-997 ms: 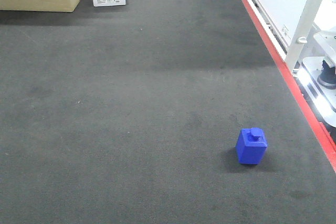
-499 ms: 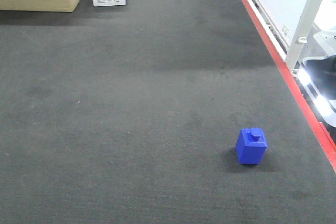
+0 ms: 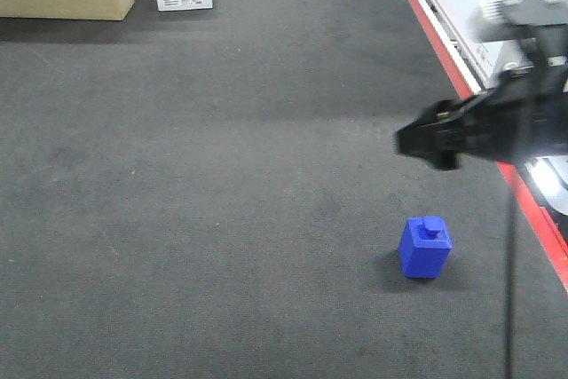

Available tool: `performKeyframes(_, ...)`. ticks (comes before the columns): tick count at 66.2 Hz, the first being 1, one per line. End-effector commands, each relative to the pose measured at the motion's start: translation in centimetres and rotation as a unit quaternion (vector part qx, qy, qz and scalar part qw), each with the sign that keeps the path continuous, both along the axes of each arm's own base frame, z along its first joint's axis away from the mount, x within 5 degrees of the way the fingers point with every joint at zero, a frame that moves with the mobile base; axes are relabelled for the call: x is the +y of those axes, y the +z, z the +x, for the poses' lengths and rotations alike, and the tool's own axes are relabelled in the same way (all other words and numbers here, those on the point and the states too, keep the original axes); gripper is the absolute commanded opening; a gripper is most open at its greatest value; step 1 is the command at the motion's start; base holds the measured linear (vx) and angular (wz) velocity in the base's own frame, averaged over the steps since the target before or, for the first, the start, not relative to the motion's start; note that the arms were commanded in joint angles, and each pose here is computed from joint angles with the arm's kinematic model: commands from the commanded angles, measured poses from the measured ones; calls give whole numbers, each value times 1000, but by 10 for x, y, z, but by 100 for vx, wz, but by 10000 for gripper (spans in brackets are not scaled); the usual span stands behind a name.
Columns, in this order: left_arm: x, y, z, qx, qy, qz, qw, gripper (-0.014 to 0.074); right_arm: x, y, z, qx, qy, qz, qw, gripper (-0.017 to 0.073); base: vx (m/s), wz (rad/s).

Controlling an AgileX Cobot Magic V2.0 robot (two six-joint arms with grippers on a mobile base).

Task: Pour parts from conveyor to right shelf
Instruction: 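Lower the right gripper over the blue bottle on the conveyor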

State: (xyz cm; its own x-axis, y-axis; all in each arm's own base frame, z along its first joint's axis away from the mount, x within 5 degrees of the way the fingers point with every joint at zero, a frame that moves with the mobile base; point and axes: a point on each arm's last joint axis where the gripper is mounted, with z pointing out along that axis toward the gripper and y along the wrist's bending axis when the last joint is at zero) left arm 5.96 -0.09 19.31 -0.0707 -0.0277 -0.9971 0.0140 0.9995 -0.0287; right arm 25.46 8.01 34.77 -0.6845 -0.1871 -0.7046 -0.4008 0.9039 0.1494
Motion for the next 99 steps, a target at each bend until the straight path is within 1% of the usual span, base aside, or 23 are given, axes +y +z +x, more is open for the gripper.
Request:
performKeyframes(1, 0, 13, 1, -40, -3, -9, 999, -6, 7, 10, 9, -15, -46, 9, 999, 564, 0, 0)
performKeyframes(8, 0, 13, 1, -40, -3, -9, 999, -6, 5, 1, 17, 45, -92, -12, 995, 564, 0, 0)
performKeyframes(11, 0, 13, 1, -40, -3, -9, 999, -6, 3, -2, 21, 69, -104, -30, 992, 564, 0, 0)
performKeyframes(19, 0, 13, 1, -40, -3, -9, 999, -6, -1, -6, 33, 122, -114, -93, 982, 564, 0, 0)
performKeyframes(23, 0, 13, 1, -40, -3, -9, 999, -6, 0, -8, 38, 154, -114, -111, 975, 564, 0, 0)
performKeyframes(31, 0, 13, 1, -40, -3, -9, 999, -6, 4, -14, 50, 202, -103, -128, 965, 564, 0, 0)
performKeyframes(36, 0, 13, 1, -40, -3, -9, 999, -6, 8, -22, 58, 230, -97, -135, 959, 564, 0, 0)
performKeyframes(41, 0, 13, 1, -40, -3, -9, 999, -6, 9, -35, 66, 260, -94, -147, 950, 564, 0, 0)
performKeyframes(56, 0, 13, 1, -40, -3, -9, 999, -6, 15, -69, 82, 307, -94, -159, 934, 564, 0, 0)
performKeyframes(62, 0, 13, 1, -40, -3, -9, 999, -6, 11, -78, 87, 319, -103, -159, 929, 564, 0, 0)
performKeyframes(68, 0, 13, 1, -40, -3, -9, 999, -6, 0, -81, 91, 330, -118, -143, 926, 564, 0, 0)
performKeyframes(71, 0, 13, 1, -40, -3, -9, 999, -6, -6, -81, 93, 334, -124, -132, 925, 564, 0, 0)
performKeyframes(75, 0, 13, 1, -40, -3, -9, 999, -6, -11, -80, 94, 337, -123, -123, 925, 564, 0, 0)
performKeyframes(90, 0, 13, 1, -40, -3, -9, 999, -6, -4, -81, 93, 330, -110, -122, 930, 564, 0, 0)
performKeyframes(99, 0, 13, 1, -40, -3, -9, 999, -6, -3, -84, 93, 341, -108, -124, 926, 564, 0, 0)
